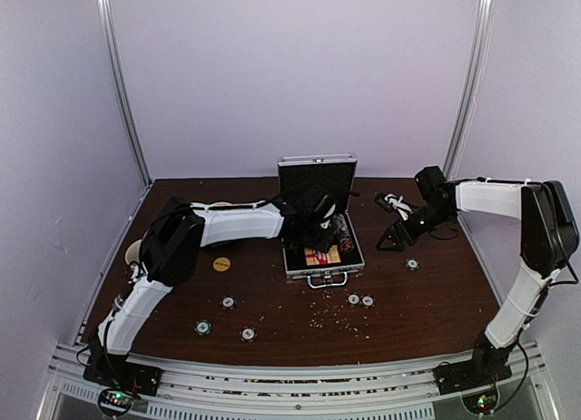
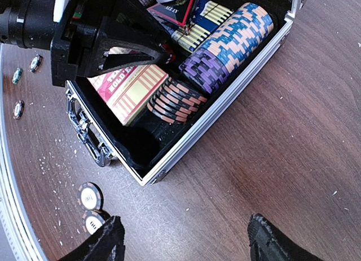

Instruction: Pack up texas hold em set

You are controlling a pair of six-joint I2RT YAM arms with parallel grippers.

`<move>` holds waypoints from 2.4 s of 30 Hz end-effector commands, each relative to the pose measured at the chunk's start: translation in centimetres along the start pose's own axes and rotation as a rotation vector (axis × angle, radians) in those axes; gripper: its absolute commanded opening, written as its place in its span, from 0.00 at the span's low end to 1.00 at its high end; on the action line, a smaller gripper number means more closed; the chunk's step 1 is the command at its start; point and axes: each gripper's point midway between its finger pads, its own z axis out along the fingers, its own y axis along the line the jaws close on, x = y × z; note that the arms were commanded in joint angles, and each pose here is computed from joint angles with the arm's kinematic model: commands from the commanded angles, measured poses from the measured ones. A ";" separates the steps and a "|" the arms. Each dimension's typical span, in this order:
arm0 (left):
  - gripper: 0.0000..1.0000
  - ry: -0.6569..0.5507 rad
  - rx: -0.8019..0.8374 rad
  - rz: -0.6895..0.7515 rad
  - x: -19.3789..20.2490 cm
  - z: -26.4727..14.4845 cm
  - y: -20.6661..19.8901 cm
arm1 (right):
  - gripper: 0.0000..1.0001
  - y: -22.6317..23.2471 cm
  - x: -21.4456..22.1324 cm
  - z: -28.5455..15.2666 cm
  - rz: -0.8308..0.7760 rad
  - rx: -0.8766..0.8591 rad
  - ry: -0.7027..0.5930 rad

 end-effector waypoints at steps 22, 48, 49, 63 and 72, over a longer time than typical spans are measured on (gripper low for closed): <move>0.26 -0.064 0.080 0.080 -1.5 -9.7 -3.4 | 0.76 0.5 -0.8 -0.8 -0.029 -0.014 -0.030; 0.51 0.342 -0.176 -0.012 19.7 -21.1 6.6 | 0.75 -3.4 -0.1 -5.2 0.071 0.062 -0.235; 0.52 0.347 -0.175 -0.021 19.7 -21.0 6.8 | 0.74 -3.9 -0.1 -5.6 0.076 0.073 -0.244; 0.67 0.299 -0.317 -0.188 15.8 -20.7 13.5 | 0.74 -2.3 -3.1 -6.9 0.053 0.095 -0.299; 0.71 0.391 -0.315 -0.264 14.6 -17.2 16.6 | 0.75 -1.8 -3.8 -7.6 0.045 0.103 -0.305</move>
